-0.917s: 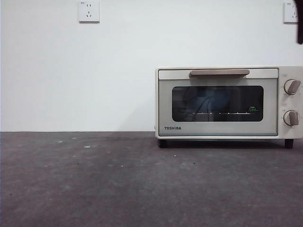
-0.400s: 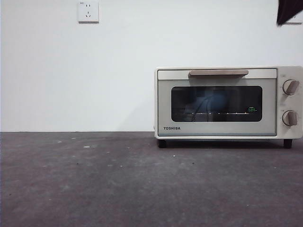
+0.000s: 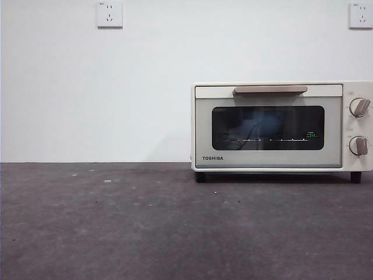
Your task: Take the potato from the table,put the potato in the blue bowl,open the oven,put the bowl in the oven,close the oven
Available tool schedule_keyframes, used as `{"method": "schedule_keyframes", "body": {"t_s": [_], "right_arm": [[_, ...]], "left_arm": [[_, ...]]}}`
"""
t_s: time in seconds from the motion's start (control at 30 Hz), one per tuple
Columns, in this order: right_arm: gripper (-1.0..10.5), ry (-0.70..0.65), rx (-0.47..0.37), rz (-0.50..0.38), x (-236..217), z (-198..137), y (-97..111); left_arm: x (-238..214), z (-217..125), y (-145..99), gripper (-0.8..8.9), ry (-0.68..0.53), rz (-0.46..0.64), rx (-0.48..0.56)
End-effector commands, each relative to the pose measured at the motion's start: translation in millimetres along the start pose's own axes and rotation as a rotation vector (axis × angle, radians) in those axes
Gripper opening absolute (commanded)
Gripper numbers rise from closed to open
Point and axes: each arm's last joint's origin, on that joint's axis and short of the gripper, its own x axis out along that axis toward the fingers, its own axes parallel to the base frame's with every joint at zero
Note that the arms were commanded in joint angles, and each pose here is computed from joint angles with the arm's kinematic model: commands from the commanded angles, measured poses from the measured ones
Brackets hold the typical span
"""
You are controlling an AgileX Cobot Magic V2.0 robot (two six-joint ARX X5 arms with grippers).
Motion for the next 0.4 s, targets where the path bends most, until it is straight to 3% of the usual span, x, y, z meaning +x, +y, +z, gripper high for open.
{"method": "schedule_keyframes", "body": {"t_s": [0.03,0.2,0.3,0.4], "right_arm": [[0.0,-0.069,-0.012,-0.054,-16.2,-39.4,-11.0],[0.0,-0.197,0.007,-0.128,-30.4,-103.1,-25.0],[0.0,-0.214,0.029,-0.102,-35.6,-146.0,-30.6],[0.0,-0.22,0.03,-0.084,-36.7,-163.4,-32.4]], "left_arm": [[1.0,-2.5,0.4,-0.04,0.003,0.001,0.007],[1.0,-2.6,0.4,-0.04,0.003,0.001,0.007],[1.1,-2.7,0.4,-0.04,0.005,0.001,0.007],[1.2,-2.8,0.4,-0.04,0.006,0.001,0.007]]}}
